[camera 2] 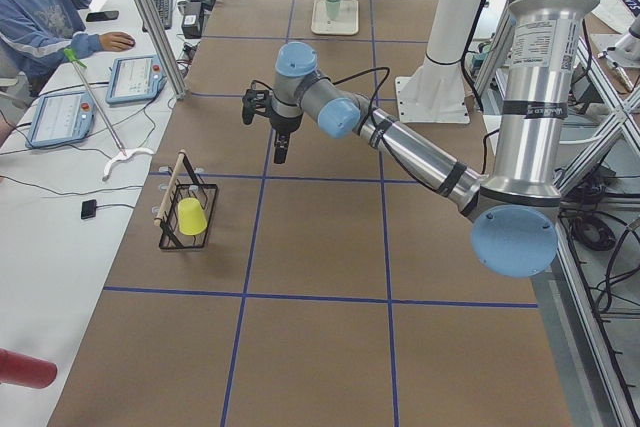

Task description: Left arm grabs green cup and hands to right arm on tray

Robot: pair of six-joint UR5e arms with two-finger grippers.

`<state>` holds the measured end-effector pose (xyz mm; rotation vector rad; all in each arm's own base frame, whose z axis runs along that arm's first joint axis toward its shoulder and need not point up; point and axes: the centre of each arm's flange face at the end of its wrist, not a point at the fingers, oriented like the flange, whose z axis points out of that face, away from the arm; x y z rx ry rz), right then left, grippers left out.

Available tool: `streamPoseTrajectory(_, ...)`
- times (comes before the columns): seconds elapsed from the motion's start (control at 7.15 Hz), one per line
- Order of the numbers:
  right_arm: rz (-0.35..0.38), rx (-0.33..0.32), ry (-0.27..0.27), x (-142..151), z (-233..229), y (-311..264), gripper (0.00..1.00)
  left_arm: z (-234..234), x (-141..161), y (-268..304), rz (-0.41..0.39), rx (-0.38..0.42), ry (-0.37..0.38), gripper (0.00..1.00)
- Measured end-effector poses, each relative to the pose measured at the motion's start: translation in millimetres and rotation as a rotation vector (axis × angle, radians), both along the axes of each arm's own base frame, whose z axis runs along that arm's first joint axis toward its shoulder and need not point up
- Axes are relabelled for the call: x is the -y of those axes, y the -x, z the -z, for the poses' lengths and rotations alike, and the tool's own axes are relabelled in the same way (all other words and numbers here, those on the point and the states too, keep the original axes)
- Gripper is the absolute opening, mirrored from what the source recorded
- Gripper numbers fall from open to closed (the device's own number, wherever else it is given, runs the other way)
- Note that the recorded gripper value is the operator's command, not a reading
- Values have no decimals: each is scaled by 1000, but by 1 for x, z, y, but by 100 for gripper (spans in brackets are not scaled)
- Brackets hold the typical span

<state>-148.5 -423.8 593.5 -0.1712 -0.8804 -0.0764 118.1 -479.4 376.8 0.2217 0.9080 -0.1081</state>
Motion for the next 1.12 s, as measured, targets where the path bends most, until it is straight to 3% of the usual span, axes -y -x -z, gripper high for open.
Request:
streamPoseTrajectory(0.56, -59, 5, -56, 8, 20, -28, 100, -1, -1, 1, -1, 2, 1, 100)
streamPoseTrajectory(0.84, -101, 23, -130, 16, 36, -63, 100, -11, -10, 5, -14, 8, 5, 100)
streamPoseTrajectory(1.12, -111, 13, -202, 22, 33, -106, 100, -36, -35, 18, -82, 47, -31, 100)
